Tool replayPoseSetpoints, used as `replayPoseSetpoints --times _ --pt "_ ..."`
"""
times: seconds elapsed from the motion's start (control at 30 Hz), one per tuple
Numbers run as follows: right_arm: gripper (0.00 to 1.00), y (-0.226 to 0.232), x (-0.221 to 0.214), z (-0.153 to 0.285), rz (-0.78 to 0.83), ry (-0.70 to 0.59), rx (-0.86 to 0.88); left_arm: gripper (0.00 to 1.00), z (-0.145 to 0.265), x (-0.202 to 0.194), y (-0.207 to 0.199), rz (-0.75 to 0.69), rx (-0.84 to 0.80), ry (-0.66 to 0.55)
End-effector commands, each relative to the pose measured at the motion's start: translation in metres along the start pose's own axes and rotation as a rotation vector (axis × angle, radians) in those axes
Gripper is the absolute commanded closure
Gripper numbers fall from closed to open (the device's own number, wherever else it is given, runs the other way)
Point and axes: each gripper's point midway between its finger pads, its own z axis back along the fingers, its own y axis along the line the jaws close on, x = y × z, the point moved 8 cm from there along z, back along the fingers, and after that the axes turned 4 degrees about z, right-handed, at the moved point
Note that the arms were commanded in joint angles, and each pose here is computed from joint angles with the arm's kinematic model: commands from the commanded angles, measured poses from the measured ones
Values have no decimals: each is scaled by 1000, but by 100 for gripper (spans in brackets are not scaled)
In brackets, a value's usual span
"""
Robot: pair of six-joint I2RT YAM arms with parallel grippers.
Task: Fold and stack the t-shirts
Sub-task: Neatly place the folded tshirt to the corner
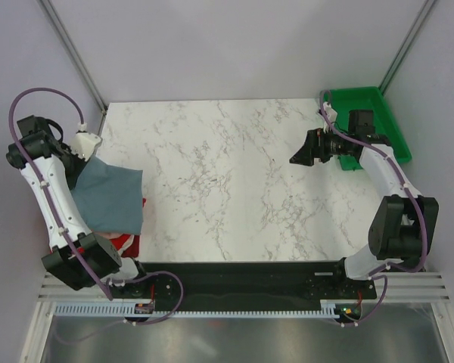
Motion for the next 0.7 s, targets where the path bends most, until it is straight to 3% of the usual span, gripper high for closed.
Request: replayPoseSetpoints --times 0.0,0.47,0.6,0.67 --pt "2 -2 11 -1 62 -39 29 98 -3 -6 3 -35 -33 73" --pt "2 -1 9 0 40 -56 -1 98 -77 2 53 14 115 214" --pt "2 2 8 2 46 -64 -5 91 -88 2 59 26 123 251" --pt "2 3 9 3 45 -67 -4 81 -90 0 60 40 142 261"
